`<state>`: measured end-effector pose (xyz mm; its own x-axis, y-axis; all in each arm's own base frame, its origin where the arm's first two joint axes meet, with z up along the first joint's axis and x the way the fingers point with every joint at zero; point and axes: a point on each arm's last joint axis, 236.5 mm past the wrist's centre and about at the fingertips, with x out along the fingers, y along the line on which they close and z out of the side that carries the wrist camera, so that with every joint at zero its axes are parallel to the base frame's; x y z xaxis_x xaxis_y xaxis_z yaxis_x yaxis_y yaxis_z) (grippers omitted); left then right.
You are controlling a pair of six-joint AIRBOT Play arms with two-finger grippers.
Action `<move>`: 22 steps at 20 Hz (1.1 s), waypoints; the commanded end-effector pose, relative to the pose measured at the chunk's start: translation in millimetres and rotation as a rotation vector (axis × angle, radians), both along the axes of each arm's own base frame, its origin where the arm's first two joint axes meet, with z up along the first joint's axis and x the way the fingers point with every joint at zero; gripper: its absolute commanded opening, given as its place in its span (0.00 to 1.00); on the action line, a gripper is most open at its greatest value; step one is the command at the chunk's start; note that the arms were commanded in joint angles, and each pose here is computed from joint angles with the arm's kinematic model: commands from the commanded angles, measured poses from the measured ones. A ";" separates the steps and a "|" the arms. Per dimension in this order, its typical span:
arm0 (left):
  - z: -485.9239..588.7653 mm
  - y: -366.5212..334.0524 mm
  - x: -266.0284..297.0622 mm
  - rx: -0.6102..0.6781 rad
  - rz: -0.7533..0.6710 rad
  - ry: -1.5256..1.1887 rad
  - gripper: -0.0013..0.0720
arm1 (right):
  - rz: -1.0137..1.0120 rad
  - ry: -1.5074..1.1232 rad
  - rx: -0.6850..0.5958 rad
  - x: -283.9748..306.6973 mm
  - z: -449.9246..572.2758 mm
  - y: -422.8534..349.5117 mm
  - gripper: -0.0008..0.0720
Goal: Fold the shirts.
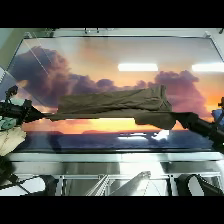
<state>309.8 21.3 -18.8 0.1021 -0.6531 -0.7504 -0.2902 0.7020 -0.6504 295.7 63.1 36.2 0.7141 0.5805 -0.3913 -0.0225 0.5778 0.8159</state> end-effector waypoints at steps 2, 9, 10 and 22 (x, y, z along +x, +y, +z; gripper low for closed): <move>-5.1 -7.1 31.6 0.020 -0.045 -0.015 0.05 | -0.030 -0.106 -0.045 53.5 -4.2 -30.6 0.04; -10.7 -27.4 102.2 0.065 -0.115 -0.044 0.05 | 0.065 -0.123 -0.098 149.5 -40.5 -15.4 0.04; -14.0 -28.9 108.3 0.065 -0.122 -0.037 0.05 | 0.065 -0.111 -0.109 160.2 -48.3 -16.2 0.04; -76.2 -28.3 108.3 0.208 -0.261 0.157 0.03 | 0.129 0.023 -0.199 160.4 -113.9 -22.7 0.08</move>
<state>417.5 -9.7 -86.6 -0.1527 -0.5052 -0.8494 -0.1746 0.8598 -0.4799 458.8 41.1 -68.4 0.6466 0.5793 -0.4962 -0.0899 0.7039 0.7046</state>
